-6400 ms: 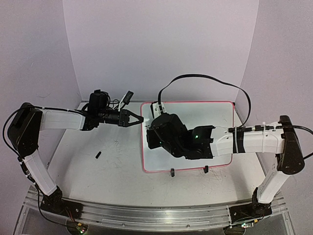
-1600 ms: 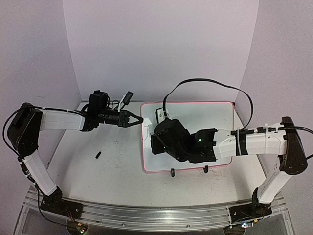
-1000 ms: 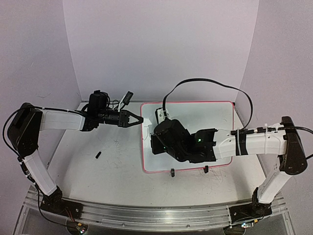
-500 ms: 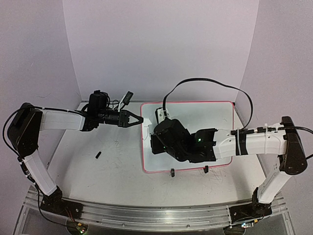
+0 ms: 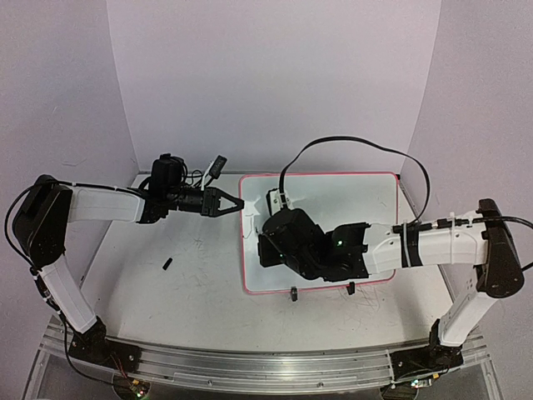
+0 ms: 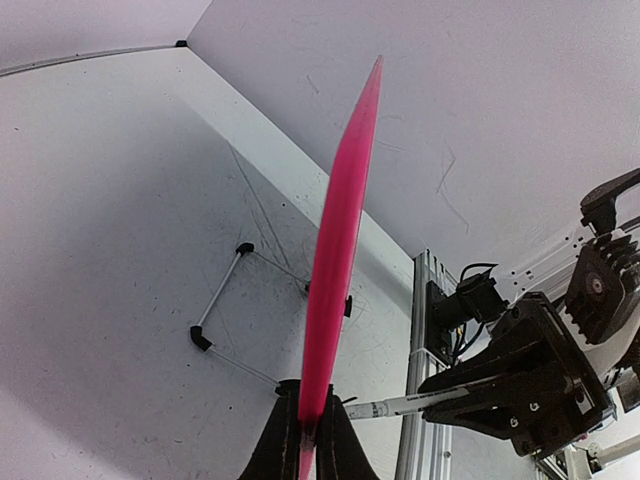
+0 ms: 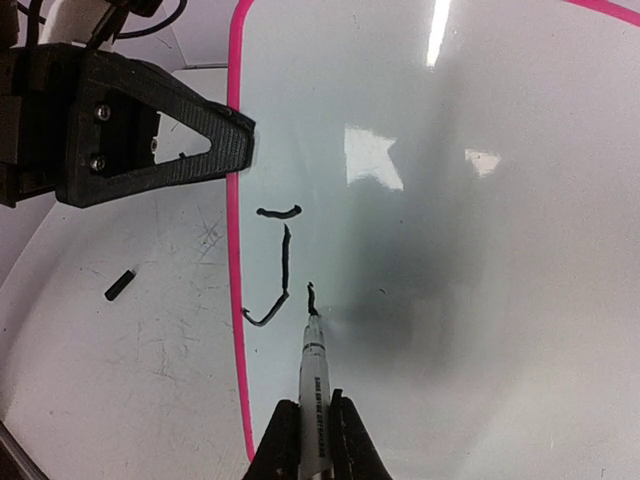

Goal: Write a sentence on the whiteboard

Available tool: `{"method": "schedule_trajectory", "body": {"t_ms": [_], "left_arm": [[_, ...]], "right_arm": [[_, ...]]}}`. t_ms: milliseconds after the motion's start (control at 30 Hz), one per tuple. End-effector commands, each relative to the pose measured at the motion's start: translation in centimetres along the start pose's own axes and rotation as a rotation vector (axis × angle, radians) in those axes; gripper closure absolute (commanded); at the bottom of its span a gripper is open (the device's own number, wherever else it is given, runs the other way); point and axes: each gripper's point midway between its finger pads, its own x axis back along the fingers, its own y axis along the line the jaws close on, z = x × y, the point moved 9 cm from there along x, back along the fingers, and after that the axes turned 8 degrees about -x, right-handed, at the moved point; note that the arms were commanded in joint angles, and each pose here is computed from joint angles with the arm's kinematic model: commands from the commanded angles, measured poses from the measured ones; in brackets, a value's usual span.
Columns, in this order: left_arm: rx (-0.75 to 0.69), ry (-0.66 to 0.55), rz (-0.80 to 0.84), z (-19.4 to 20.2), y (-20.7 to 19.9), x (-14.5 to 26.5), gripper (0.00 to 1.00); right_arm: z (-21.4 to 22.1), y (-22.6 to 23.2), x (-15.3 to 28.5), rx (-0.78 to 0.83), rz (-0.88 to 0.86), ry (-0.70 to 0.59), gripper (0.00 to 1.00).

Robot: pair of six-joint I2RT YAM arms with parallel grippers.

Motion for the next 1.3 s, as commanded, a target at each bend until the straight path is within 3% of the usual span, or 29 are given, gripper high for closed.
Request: {"method": "schedule_trajectory", "body": {"t_ms": [0, 533, 1267], "left_arm": [[0.004, -0.007, 0.045, -0.7, -1.3, 0.3, 1.00], [0.000, -0.008, 0.047, -0.8, -1.5, 0.3, 1.00], [-0.002, -0.010, 0.047, -0.9, -1.5, 0.4, 1.00]], "right_arm": [[-0.9, -0.7, 0.8, -0.030, 0.031, -0.042, 1.00], [-2.4, -0.5, 1.2, -0.038, 0.068, -0.108, 1.00], [-2.1, 0.7, 0.0, -0.008, 0.032, -0.078, 1.00]]}}
